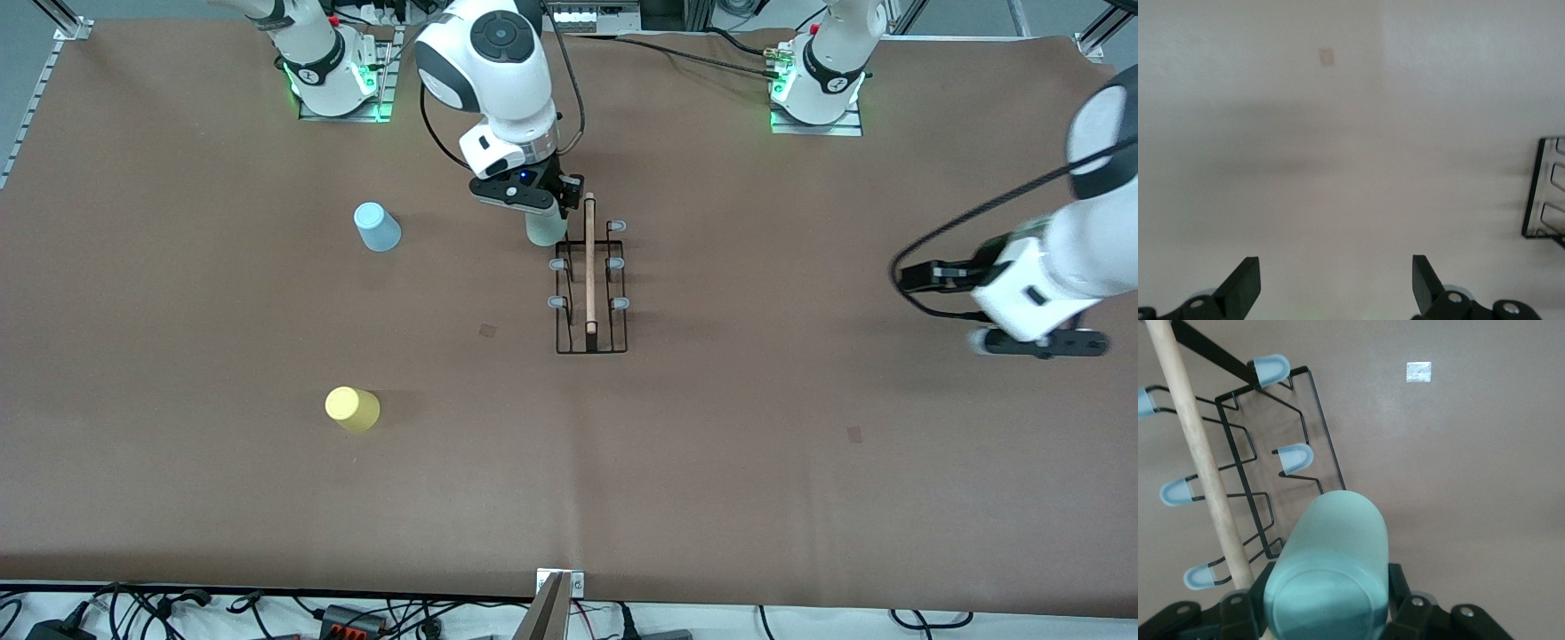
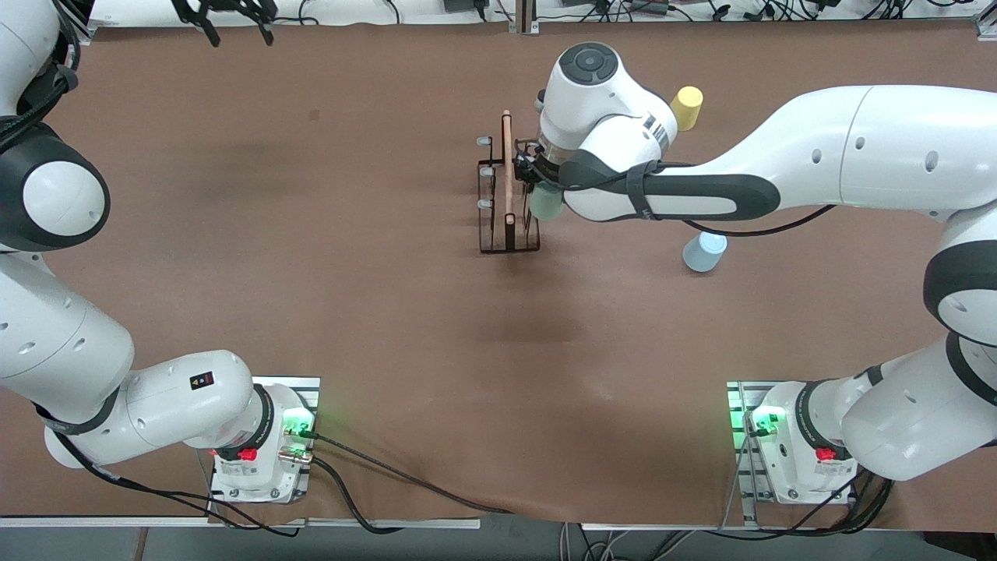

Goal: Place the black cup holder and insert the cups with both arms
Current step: 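Lower the blue cup onto a holder peg and open the right gripper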

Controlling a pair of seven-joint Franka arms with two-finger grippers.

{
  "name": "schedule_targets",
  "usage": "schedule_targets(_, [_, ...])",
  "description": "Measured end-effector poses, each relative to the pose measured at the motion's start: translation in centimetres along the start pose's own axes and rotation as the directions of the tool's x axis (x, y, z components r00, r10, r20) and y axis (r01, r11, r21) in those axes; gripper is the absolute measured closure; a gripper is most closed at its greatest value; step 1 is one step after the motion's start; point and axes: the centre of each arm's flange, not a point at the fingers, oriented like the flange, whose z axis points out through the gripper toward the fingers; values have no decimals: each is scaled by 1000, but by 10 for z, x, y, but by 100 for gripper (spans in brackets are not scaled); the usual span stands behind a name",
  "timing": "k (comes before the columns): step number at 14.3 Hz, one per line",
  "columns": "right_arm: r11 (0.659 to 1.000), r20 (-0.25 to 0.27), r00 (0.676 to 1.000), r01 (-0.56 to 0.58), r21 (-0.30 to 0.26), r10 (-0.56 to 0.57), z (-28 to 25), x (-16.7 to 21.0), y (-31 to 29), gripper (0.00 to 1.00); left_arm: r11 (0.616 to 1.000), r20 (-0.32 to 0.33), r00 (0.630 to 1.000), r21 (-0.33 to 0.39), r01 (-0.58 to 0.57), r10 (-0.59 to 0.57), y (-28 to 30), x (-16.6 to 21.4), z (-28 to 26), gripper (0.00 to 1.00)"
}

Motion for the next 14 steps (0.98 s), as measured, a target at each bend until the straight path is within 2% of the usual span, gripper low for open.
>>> schedule_targets(4, [1000, -14, 1000, 18, -17, -18, 25, -9, -8, 31, 998, -82, 994, 8, 69, -68, -30, -10, -42, 0])
schedule_targets(8, [999, -14, 999, 32, -14, -32, 42, -11, -13, 0, 992, -105, 987, 6, 124, -122, -33, -37, -50, 0])
schedule_targets(9, [1000, -20, 999, 25, -9, -25, 36, -6, -14, 0, 993, -123, 986, 7, 115, -113, -33, -43, -46, 0])
schedule_targets(11, [999, -35, 999, 19, -33, -20, 15, 19, -4, 0, 996, -159, 984, 10, 86, -83, -31, -63, -37, 0])
schedule_targets(14, [986, -28, 992, 121, -112, -125, -12, 102, 54, 0, 997, -171, 983, 15, 72, -69, -25, -91, -31, 0])
